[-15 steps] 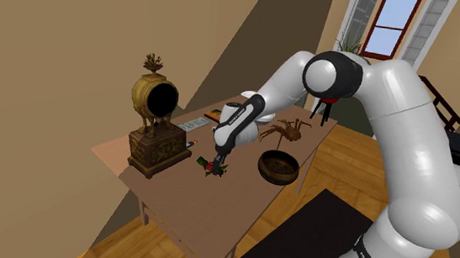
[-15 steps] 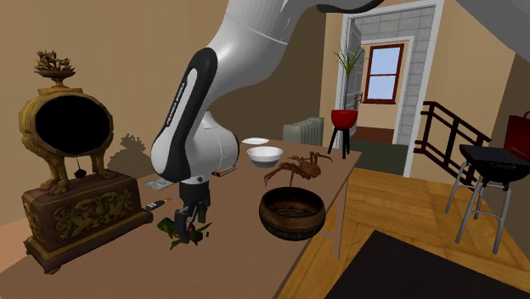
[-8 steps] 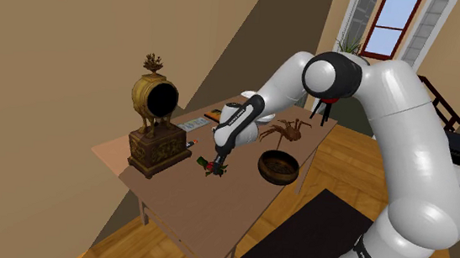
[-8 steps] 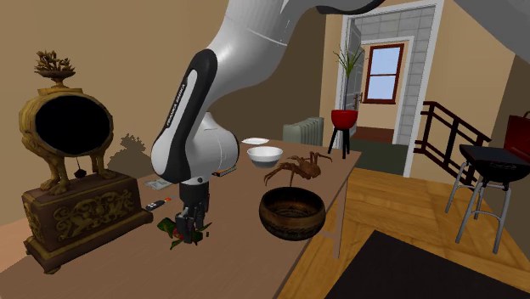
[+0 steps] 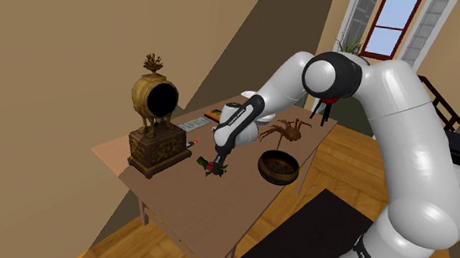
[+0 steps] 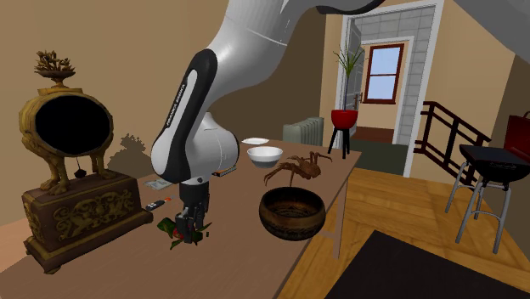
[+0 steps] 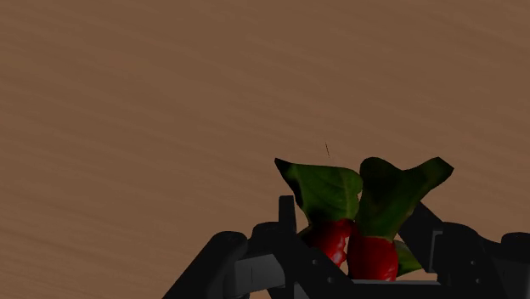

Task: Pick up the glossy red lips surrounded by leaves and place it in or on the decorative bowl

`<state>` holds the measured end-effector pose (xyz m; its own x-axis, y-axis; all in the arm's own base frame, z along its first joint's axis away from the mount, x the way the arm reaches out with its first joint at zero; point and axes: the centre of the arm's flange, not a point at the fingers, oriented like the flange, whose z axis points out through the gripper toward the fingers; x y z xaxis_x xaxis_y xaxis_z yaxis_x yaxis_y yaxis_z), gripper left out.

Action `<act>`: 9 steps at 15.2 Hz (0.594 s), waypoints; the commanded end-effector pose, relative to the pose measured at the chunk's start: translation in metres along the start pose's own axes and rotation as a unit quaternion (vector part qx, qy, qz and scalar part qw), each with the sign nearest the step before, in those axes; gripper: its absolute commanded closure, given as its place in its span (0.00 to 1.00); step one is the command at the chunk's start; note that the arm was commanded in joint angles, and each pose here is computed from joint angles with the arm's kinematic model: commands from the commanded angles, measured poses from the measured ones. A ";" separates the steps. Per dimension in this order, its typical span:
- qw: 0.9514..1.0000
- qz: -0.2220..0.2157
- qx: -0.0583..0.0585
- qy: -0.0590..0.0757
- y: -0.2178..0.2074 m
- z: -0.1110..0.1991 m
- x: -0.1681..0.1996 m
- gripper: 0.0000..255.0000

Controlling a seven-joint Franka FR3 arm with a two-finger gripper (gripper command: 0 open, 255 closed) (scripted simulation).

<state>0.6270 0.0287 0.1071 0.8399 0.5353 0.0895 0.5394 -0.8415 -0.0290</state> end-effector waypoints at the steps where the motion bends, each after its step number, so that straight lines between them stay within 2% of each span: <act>1: 1.000 0.000 0.000 0.000 0.000 0.000 0.000 1.00; 9: 1.000 0.000 0.000 0.000 -0.001 -0.042 0.004 1.00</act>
<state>0.6274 0.0286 0.1436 0.8401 0.5351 0.0894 0.5392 -0.8417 -0.0289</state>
